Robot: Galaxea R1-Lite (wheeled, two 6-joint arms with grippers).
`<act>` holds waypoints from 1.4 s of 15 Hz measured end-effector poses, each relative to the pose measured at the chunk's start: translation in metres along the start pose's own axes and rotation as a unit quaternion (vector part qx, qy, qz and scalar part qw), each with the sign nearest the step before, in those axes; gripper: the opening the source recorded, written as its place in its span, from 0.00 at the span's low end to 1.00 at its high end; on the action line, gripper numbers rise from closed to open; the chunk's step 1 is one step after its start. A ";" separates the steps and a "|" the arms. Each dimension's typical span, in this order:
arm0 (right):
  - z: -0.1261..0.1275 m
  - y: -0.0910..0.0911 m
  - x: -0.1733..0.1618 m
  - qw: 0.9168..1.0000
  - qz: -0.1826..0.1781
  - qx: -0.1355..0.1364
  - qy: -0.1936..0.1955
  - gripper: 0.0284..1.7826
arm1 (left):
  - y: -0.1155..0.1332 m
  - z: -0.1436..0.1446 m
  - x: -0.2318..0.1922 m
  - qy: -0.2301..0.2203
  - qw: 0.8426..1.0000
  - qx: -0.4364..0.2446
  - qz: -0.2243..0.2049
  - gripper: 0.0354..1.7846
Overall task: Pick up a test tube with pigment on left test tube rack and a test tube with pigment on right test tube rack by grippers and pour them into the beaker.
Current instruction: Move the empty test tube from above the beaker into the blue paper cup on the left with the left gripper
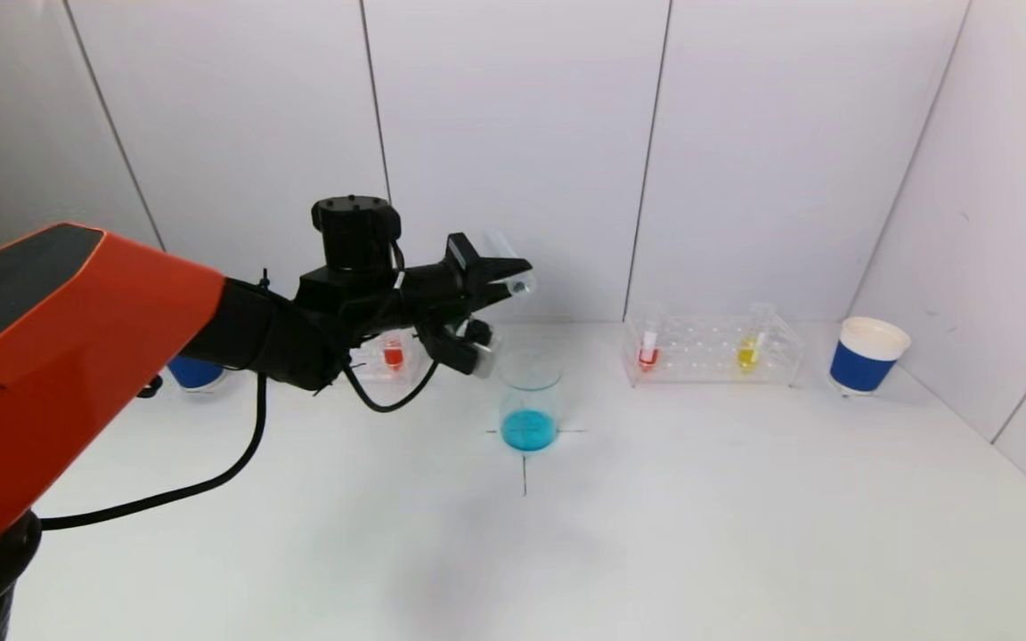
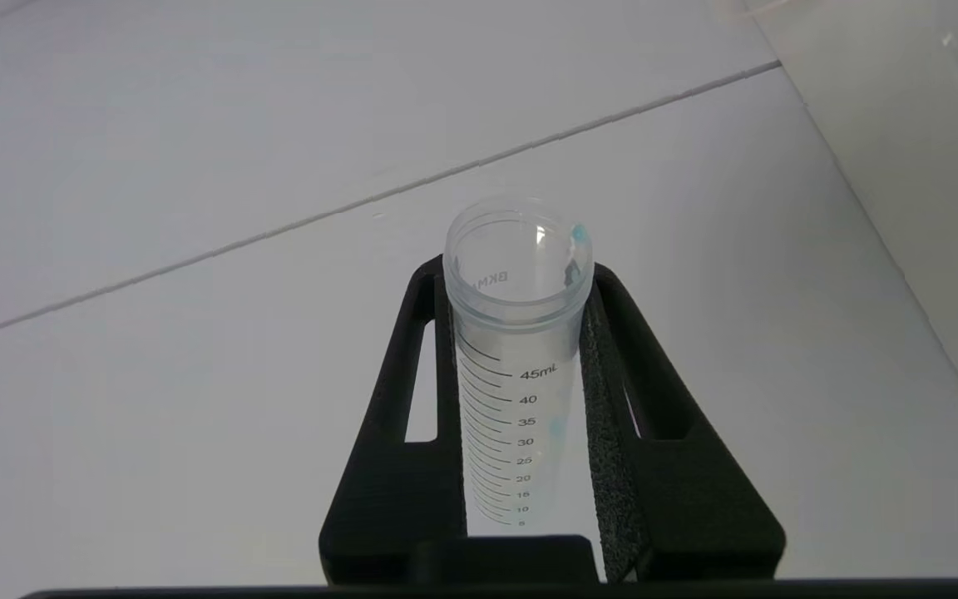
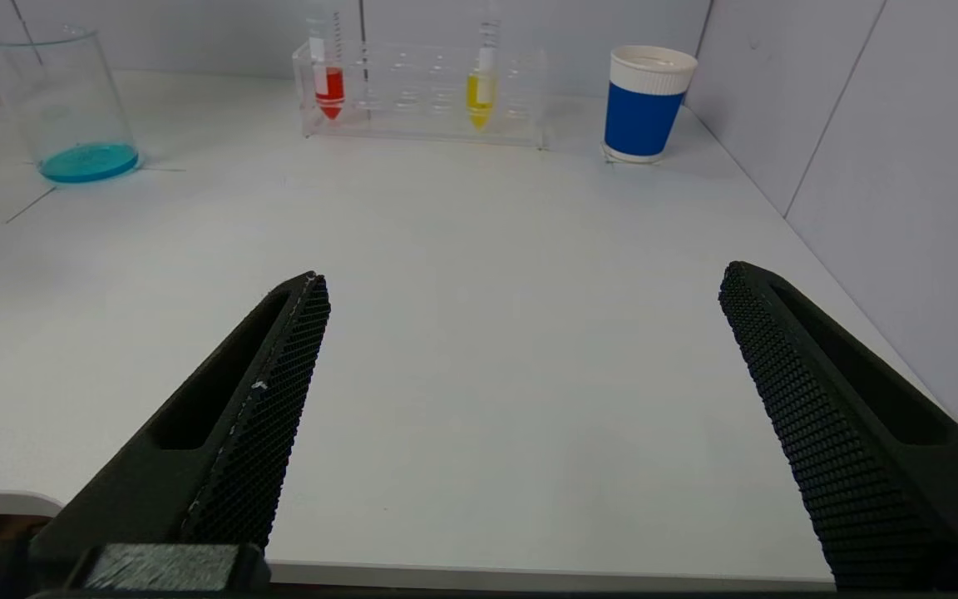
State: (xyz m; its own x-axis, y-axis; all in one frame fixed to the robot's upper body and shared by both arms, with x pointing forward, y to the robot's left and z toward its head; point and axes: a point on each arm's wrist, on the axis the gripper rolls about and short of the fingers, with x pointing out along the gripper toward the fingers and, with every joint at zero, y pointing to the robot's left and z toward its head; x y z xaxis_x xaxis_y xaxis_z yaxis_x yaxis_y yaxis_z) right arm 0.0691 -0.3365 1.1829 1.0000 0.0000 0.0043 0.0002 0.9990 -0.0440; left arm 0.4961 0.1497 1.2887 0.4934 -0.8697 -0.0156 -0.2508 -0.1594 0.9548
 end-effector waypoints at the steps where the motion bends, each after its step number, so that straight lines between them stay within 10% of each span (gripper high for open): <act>1: 0.000 0.000 0.000 1.000 0.000 0.000 0.000 0.96 | 0.007 0.001 -0.004 0.010 1.000 -0.018 0.002 0.23; 6: 0.000 0.000 0.000 1.000 0.000 0.000 0.000 0.96 | 0.073 0.006 -0.045 0.148 0.982 -0.117 0.031 0.23; 11: 0.000 0.000 0.000 1.000 0.000 0.000 0.000 0.96 | 0.133 0.012 -0.087 0.297 0.902 -0.285 0.132 0.23; 21: 0.000 0.000 0.000 1.000 0.000 0.000 0.000 0.96 | 0.186 0.006 -0.145 0.456 0.607 -0.519 0.392 0.23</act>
State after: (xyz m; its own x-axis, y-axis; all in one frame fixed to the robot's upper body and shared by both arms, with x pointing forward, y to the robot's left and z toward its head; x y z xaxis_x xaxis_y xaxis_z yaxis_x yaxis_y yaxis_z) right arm 0.0691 -0.3365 1.1829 1.0000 -0.0004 0.0043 0.0006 0.9990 -0.0440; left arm 0.3726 0.2428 1.4671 0.9360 0.2089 0.2834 -0.2806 0.9287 0.2423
